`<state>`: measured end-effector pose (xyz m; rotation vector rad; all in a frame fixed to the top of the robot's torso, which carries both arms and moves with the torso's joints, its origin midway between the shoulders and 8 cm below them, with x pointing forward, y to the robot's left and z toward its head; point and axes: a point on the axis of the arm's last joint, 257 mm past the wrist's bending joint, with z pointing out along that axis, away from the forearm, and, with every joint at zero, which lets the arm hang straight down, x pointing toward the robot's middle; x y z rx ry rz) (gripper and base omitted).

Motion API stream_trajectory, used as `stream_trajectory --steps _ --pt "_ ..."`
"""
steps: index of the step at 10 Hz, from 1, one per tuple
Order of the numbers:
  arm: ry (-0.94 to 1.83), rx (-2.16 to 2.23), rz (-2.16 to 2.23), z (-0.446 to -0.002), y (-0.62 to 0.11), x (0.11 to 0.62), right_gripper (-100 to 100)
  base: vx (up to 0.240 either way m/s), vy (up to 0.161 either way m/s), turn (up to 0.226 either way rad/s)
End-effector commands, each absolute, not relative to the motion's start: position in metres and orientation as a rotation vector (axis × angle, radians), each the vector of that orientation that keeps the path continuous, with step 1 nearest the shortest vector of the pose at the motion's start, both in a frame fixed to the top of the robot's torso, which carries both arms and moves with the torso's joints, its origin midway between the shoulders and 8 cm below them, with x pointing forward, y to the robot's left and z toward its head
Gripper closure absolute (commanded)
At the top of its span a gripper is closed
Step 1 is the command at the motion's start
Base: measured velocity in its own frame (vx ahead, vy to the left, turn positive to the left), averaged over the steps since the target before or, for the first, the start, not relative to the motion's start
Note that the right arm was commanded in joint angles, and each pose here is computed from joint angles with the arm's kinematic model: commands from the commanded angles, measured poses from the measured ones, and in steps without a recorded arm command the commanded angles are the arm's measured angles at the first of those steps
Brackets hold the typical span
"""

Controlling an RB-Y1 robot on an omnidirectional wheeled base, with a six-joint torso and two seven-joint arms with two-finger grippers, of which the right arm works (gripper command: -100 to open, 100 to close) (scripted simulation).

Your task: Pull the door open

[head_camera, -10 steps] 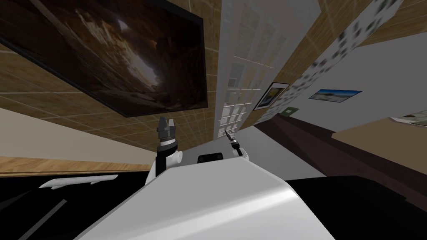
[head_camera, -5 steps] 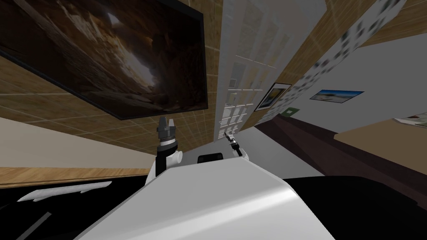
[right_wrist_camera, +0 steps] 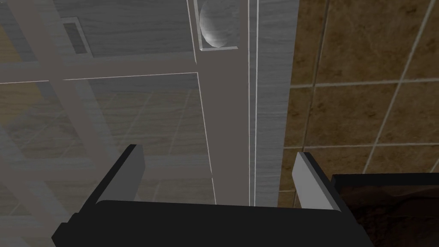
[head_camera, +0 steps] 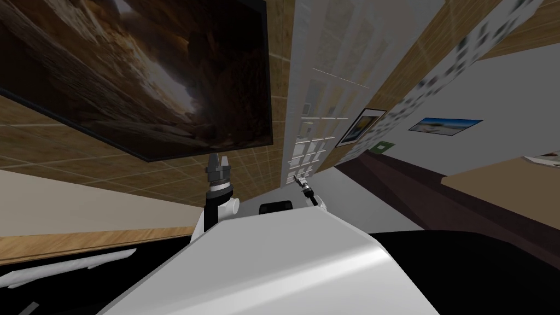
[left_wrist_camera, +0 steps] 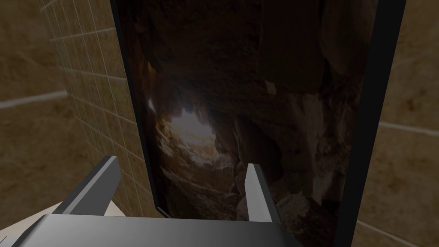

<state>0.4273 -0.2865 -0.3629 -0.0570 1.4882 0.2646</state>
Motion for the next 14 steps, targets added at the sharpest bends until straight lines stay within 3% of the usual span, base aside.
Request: stream_trajectory --steps 1,8,14 --pt "1.502 -0.082 0.25 -0.37 -0.286 0.427 -100 0.067 -0.002 0.002" --pt "1.553 -0.17 0.202 -0.396 -0.285 0.421 -100 0.073 -0.004 0.001" --pt "1.557 -0.122 0.15 -0.398 -0.312 0.415 -100 0.13 0.09 0.117"
